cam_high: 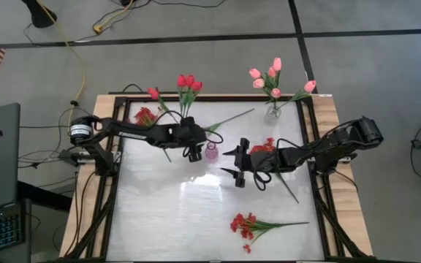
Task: Sort flowers into vase by color
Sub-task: Put the red flower into the red vase
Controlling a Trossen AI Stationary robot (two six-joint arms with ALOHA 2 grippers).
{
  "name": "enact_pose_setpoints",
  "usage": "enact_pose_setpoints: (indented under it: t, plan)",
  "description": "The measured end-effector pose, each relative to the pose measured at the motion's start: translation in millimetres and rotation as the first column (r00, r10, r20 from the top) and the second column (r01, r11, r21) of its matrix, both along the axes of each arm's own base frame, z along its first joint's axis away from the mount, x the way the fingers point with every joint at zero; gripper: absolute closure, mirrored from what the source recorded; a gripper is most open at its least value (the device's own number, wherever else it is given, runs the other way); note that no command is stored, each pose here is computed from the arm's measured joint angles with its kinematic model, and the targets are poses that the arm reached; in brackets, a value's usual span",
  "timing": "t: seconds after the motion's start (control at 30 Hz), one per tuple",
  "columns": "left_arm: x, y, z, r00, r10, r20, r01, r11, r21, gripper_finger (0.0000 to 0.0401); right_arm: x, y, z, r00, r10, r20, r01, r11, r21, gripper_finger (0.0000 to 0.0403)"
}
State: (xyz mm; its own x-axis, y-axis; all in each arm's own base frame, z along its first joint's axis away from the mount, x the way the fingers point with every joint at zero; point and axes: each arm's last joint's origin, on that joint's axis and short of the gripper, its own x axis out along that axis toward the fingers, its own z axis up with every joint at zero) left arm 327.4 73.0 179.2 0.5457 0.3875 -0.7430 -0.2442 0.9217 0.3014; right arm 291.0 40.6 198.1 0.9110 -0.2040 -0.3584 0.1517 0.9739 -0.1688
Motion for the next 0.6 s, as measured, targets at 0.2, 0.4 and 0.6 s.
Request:
enact_pose_setpoints:
  t: [0.2,0.4,0.6]
  plan:
    - [2.9,1.4,-7.9,1.0,0.004,-0.009,-0.004,1.0,0.005,0.0193,-0.4,-0.1,-1.0,1.0,0.0,-0.011,-0.001,1.0,-0.002,0.0107]
    - [7.9,1.9,-10.4,1.0,-0.005,-0.008,0.005,1.0,0.03,0.0193,-0.9,-0.1,-2.3,1.0,0.001,-0.026,-0.001,1.0,-0.004,0.0107]
    - [11.5,11.3,-12.0,1.0,0.017,-0.027,-0.015,0.998,0.058,0.0193,-1.0,-0.1,-2.4,1.0,0.001,-0.027,-0.001,1.0,-0.004,0.0107]
